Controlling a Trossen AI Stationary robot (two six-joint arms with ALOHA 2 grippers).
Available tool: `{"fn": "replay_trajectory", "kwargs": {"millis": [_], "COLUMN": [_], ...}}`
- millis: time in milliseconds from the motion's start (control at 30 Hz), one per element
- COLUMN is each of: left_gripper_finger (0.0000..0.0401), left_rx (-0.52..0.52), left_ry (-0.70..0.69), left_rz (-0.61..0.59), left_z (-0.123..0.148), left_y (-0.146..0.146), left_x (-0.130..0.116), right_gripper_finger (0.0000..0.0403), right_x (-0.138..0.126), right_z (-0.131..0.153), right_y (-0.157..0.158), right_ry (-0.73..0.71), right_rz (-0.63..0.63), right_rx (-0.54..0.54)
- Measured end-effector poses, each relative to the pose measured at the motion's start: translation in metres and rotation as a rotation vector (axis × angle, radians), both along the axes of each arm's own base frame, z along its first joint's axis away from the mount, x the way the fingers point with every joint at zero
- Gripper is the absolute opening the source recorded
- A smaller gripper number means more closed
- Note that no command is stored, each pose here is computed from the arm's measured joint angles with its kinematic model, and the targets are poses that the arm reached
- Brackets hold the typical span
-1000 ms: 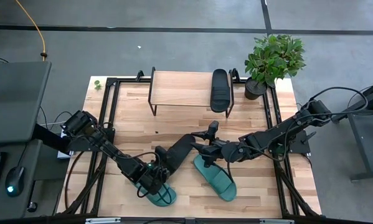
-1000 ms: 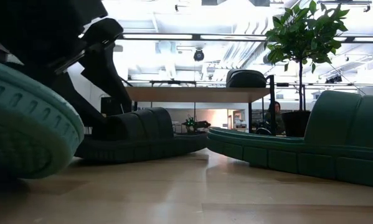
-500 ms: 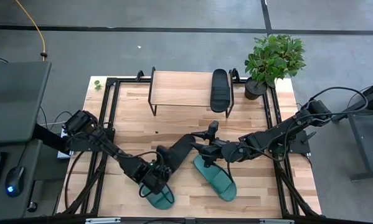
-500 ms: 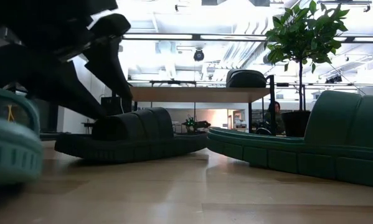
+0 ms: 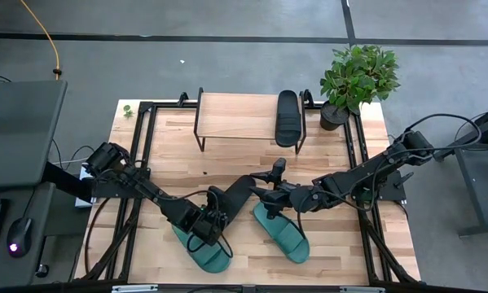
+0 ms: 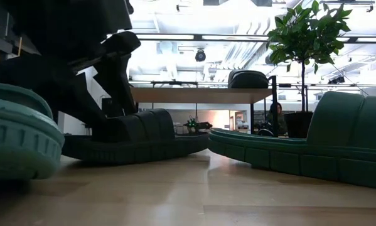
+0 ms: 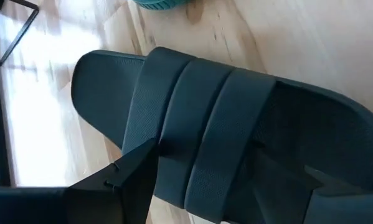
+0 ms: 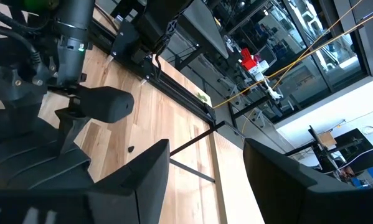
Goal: Pick and place slides into the shelf
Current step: Put the black slipper on the shelf
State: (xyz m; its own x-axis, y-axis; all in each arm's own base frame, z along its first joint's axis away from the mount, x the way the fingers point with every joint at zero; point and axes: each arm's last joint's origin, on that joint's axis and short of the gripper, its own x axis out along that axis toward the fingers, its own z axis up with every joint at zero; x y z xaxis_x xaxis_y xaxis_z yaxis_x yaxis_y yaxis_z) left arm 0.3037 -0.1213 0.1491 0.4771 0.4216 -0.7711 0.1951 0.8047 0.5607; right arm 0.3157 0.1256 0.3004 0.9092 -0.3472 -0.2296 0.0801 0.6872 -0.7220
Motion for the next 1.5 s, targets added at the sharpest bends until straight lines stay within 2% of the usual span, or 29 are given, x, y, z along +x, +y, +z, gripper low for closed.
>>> {"fn": "replay_trajectory", "kwargs": {"millis": [133,533,667,1067,1500], "left_gripper_finger": [0.0225,0.022,0.0184,0.0013,0.0006], "left_rx": [0.051,0.104,0.101,0.053,0.069], "left_ry": [-0.024,-0.084,-0.083,-0.041,-0.027], "left_rz": [0.034,0.097,0.096,0.052,0.051], "left_z": [0.0008,0.0023,0.0022,0.0009,0.0007], "left_y": [0.0017,0.004,0.0039,0.002,0.0027], "left_x": [-0.0007,-0.0002,-0.0002,-0.0004,-0.0017], "right_gripper_finger": [0.0197,0.0197,0.0197,0.0197,0.0197], "right_x": [0.0,0.0,0.0,0.0,0.0], "right_z": [0.0,0.0,0.0,0.0001,0.0002], "right_y": [0.0,0.0001,0.0,0.0001,-0.0003], "right_ry": [0.0,0.0,0.0,0.0,-0.002], "right_rz": [0.0,0.0,0.0,0.0,-0.01], "right_rx": [0.0,0.0,0.0,0.0,-0.003]}}
